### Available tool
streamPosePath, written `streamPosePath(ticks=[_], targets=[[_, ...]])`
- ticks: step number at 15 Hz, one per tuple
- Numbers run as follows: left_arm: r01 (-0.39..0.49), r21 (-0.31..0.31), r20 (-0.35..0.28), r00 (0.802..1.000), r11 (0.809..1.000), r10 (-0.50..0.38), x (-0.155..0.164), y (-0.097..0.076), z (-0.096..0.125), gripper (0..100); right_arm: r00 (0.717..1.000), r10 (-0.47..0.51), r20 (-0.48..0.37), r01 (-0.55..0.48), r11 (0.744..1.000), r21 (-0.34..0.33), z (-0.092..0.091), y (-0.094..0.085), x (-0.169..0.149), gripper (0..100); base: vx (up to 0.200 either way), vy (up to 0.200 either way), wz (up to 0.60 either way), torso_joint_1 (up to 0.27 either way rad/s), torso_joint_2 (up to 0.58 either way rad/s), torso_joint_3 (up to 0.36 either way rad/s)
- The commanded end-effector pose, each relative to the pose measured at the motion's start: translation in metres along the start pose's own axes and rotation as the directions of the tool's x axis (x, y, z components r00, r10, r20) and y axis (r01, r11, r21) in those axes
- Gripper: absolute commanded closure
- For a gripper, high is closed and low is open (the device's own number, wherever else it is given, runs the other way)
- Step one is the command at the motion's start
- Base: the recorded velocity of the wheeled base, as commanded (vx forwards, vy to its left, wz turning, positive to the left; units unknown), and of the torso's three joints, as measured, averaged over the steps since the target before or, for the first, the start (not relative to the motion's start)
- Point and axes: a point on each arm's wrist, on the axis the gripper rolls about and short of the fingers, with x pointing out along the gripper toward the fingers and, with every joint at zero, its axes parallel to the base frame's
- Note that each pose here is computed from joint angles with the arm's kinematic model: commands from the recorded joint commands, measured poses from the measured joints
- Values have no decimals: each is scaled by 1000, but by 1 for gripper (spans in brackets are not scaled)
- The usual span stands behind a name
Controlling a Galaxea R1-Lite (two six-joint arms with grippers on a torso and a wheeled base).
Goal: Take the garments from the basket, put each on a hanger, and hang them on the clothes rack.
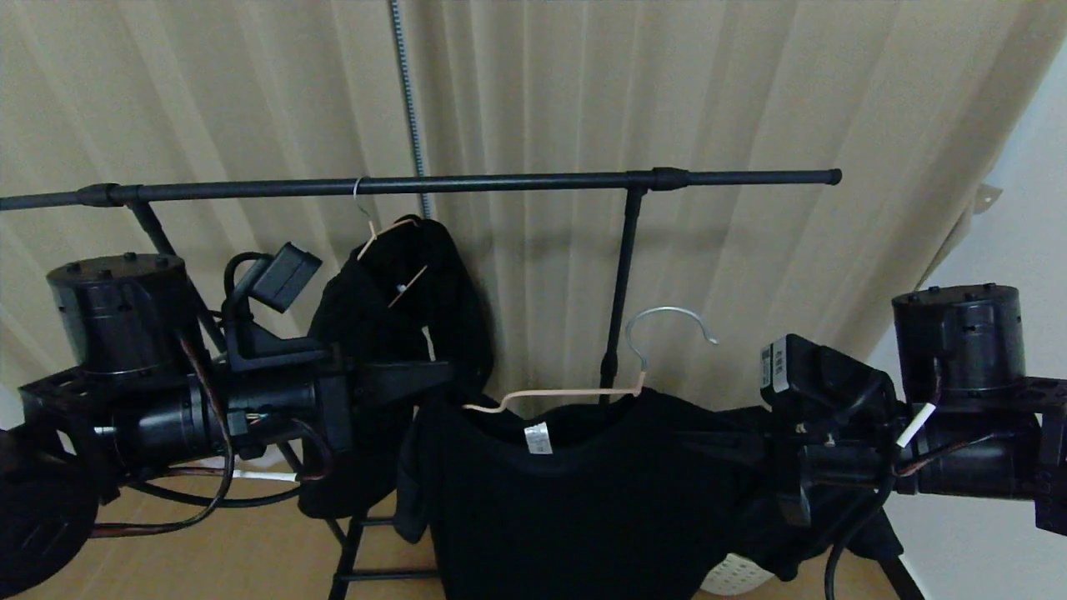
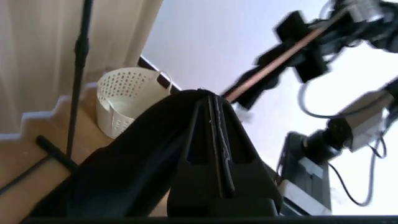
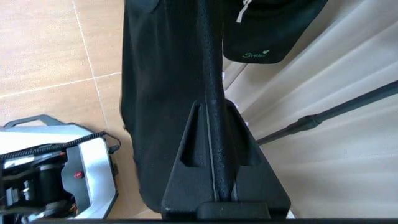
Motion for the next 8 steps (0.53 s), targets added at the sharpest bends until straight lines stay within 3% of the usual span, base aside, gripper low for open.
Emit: streamPosePath(ticks=[1,5,8], targets=[[26,59,30,999,998,-28,1,-20,17,100,1000,8,-10,-8,1000,14,-6,1,5,100,0,0,0,0,0,0],[0,91,-31,1000,996,3,17,-40,27,100,999,-48,-12,49,998,42,-6,-3,11,100,0,0,0,0,0,0],[-3,107,-29,1000,994,7,27,-45,33,100,1000,-20,3,20,998,55,-11,2,11,100,0,0,0,0,0,0]])
